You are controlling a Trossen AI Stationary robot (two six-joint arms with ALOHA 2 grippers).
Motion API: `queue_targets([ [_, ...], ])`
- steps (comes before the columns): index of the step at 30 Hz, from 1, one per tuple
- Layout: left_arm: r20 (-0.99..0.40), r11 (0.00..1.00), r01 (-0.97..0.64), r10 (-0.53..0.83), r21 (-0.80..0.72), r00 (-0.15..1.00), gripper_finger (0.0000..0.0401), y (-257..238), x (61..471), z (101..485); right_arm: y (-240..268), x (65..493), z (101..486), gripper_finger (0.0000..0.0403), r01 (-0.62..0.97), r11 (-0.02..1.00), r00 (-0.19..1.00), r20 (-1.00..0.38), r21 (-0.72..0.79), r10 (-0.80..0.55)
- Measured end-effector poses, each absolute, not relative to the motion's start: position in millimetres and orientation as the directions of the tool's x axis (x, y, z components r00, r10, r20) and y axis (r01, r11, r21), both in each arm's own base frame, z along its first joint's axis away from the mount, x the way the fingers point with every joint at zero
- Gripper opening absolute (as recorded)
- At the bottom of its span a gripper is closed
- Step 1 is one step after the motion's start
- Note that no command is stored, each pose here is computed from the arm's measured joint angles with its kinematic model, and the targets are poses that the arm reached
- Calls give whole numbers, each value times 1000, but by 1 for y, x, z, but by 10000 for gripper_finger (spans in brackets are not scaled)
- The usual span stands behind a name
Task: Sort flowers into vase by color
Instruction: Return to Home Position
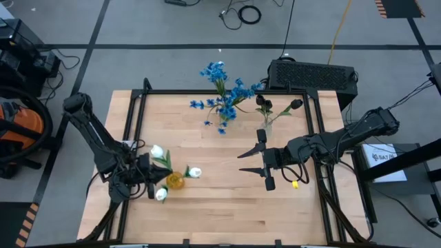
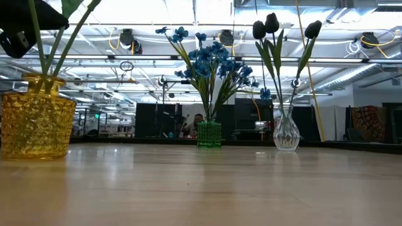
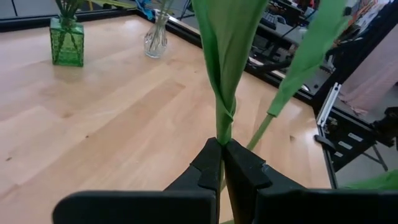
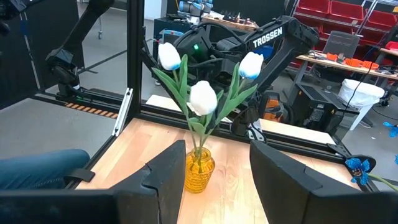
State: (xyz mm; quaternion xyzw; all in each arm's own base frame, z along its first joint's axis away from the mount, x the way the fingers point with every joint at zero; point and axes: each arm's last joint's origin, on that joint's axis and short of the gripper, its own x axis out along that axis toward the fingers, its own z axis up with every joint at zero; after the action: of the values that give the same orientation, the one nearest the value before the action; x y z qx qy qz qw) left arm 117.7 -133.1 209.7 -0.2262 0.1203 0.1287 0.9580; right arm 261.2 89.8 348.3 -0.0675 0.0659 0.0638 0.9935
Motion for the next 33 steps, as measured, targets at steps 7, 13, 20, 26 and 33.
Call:
queue_targets([
  [7,-288,862,-305,196,-405,937,18,-141,124,203,90,261,348,171,-136,983,983,-140,-125,118],
  [13,-283,859,-299,190,-415,940,18,-145,127,202,90,261,348,171,-136,983,983,-140,-125,118],
  [20,-276,854,-296,188,-429,942,18,-146,127,203,90,261,348,171,-136,983,983,-140,-126,118],
  [26,-271,849,-305,201,-431,941,18,-149,131,199,90,261,348,171,-136,983,983,-139,-122,119],
  [33,-291,878,-282,174,-386,941,18,-152,138,196,90,261,348,171,-137,983,983,-139,-122,120],
])
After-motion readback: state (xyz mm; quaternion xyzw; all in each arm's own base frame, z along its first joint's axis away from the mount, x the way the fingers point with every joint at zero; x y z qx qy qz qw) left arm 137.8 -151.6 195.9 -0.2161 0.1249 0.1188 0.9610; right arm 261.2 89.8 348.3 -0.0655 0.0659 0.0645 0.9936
